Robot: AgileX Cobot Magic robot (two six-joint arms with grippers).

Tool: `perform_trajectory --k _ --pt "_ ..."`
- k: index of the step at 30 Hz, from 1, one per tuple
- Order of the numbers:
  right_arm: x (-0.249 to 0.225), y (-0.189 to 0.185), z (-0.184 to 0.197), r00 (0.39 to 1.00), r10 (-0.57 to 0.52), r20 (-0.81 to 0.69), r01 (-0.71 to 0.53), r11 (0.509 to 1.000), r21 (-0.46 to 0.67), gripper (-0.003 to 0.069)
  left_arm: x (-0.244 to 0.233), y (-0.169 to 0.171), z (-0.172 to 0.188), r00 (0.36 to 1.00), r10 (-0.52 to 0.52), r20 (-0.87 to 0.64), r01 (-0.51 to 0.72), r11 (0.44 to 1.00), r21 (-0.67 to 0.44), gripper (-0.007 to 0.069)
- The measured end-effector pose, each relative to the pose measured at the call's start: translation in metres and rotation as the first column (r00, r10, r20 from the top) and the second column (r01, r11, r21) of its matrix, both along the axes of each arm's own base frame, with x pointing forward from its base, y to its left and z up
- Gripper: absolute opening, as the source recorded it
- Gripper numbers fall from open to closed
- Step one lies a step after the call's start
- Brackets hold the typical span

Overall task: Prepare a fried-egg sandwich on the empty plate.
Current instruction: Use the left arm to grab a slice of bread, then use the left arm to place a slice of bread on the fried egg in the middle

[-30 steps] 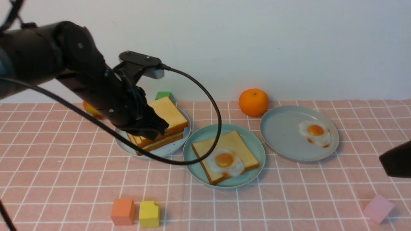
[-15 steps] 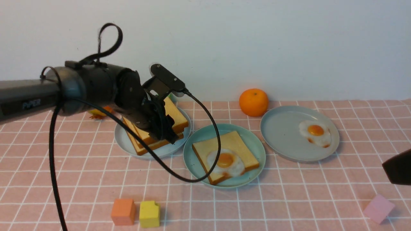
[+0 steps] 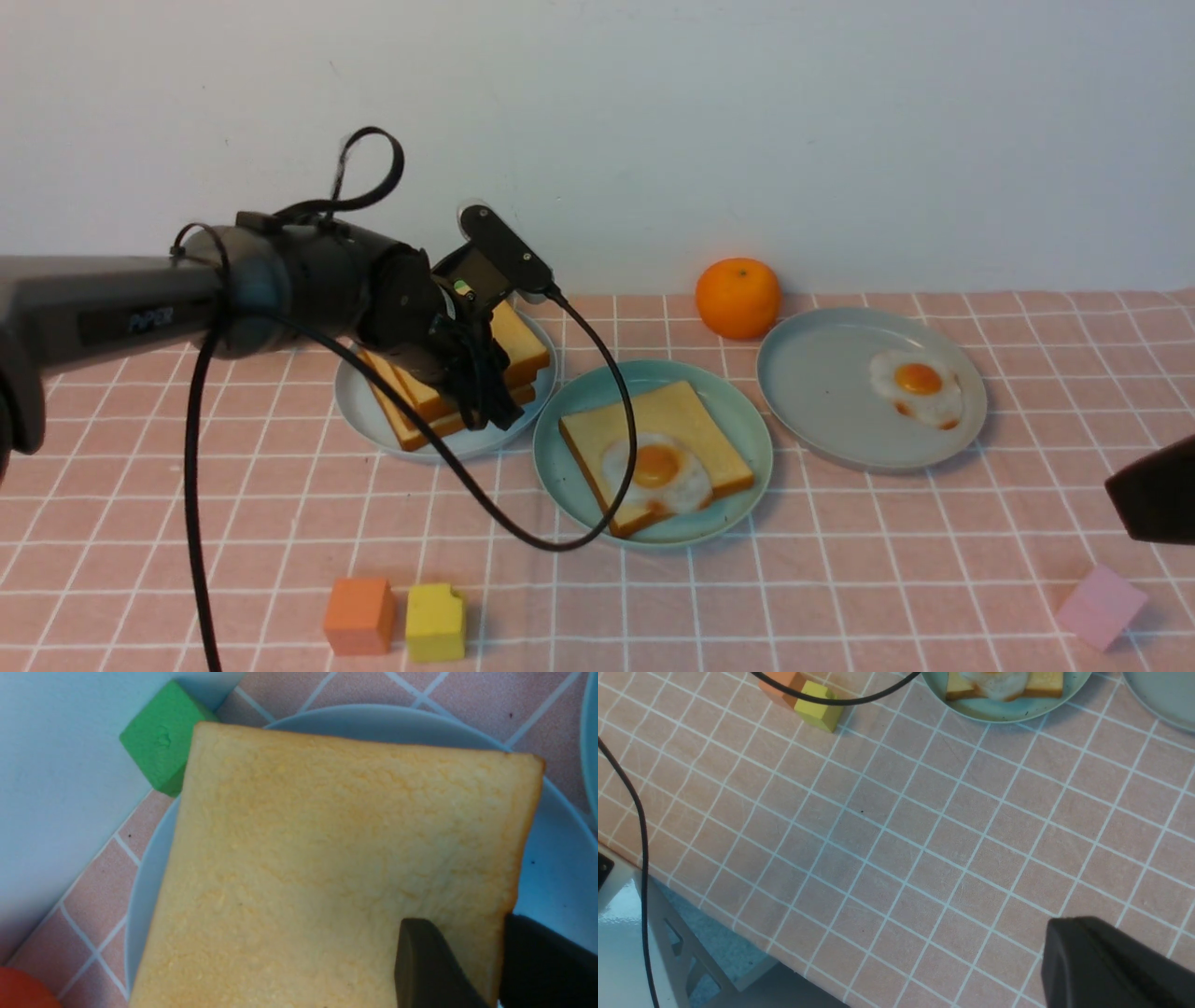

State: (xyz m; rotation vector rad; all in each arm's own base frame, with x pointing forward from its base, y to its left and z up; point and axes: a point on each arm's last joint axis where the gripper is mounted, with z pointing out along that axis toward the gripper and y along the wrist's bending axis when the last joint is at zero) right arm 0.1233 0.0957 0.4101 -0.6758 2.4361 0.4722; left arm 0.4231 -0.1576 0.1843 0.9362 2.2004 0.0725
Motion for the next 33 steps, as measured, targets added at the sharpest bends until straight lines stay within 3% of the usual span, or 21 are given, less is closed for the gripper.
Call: perform_trajectory --k 4,9,15,22,26,29,33 --pt "-0.001 0.001 0.000 1.000 0.003 -0.005 -0.003 1.000 0.008 0.0033 0.000 -0.001 0.000 1.000 0.001 0.003 -0.001 1.000 -0.004 0.0185" --pt "-0.001 0.002 0.000 1.000 0.008 -0.012 -0.008 1.000 0.019 0.0041 0.000 -0.001 0.001 1.000 0.025 -0.001 -0.025 0.999 -0.027 0.0018" --pt "-0.004 0.001 0.002 1.000 0.010 -0.006 -0.010 1.000 0.030 0.0048 -0.002 0.000 0.016 0.999 0.030 0.027 -0.029 0.999 -0.043 0.0013" --pt "-0.015 -0.013 0.010 0.997 -0.012 0.073 0.011 1.000 0.012 0.0054 -0.023 0.003 0.085 0.989 0.038 0.141 -0.022 0.994 -0.112 0.0013" --pt "-0.031 -0.028 0.015 0.989 -0.039 0.143 0.038 0.999 0.014 0.0056 -0.051 -0.022 0.104 0.991 -0.057 0.119 0.068 0.993 -0.094 0.0013" --pt "-0.046 -0.040 0.013 0.982 -0.086 0.168 0.080 0.996 0.040 0.0058 -0.081 -0.065 0.089 0.965 -0.246 0.088 0.249 0.968 -0.022 0.0013" --pt "-0.057 -0.049 0.006 0.977 -0.111 0.181 0.105 0.993 0.047 0.0062 -0.101 -0.100 0.068 0.929 -0.361 0.081 0.362 0.932 0.003 0.0013"
